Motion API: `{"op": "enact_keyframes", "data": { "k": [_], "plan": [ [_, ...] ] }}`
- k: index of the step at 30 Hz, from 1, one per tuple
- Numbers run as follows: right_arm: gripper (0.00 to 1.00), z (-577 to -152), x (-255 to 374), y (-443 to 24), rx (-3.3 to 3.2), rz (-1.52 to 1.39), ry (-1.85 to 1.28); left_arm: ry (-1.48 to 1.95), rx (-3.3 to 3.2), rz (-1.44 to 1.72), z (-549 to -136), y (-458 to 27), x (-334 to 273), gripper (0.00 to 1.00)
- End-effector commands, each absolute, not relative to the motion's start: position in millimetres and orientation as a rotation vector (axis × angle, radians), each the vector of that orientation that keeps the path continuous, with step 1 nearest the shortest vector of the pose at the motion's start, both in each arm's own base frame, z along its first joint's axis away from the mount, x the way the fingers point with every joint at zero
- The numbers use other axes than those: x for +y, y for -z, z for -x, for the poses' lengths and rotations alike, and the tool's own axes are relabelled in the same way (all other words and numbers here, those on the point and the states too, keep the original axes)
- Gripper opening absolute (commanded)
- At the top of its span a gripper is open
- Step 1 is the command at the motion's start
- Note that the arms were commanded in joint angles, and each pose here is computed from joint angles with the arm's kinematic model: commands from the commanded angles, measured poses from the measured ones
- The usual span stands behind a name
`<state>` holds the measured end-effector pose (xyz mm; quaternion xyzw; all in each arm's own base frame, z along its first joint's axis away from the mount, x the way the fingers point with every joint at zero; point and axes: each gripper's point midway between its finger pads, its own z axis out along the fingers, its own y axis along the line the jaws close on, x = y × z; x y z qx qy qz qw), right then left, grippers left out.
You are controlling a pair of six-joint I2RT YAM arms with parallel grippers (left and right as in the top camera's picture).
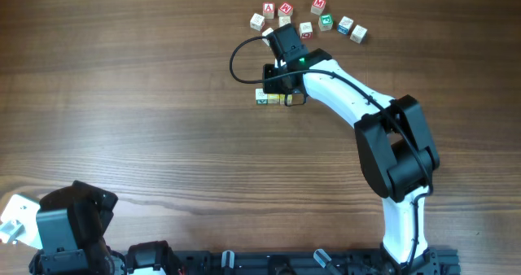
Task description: Form a horizontal line
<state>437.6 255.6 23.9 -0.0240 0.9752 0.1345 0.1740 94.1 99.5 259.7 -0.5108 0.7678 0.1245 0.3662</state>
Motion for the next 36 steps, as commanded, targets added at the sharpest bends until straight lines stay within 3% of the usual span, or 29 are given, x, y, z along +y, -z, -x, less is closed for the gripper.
{"op": "enact_keyframes", "data": {
  "k": [1,19,27,32,36],
  "plan": [
    [0.05,-437,250,-15,2.782,0.048,-0.348,-0.321,1.951,1.334,-92,-260,101,1.00],
    [0.05,-451,265,-25,2.699,0.141,-0.420,-0.321,1.951,1.334,-92,-260,101,1.00],
    [0.05,-471,204,-23,2.639,-0.212,-0.089,-0.321,1.951,1.334,-92,-260,101,1.00],
    [0.05,-454,176,-12,2.726,-0.309,0.006,-0.321,1.951,1.334,-92,-260,101,1.00],
    [0.04,-413,180,-3,2.925,-0.226,-0.028,-0.321,1.951,1.334,-92,-260,101,1.00]
  ]
}}
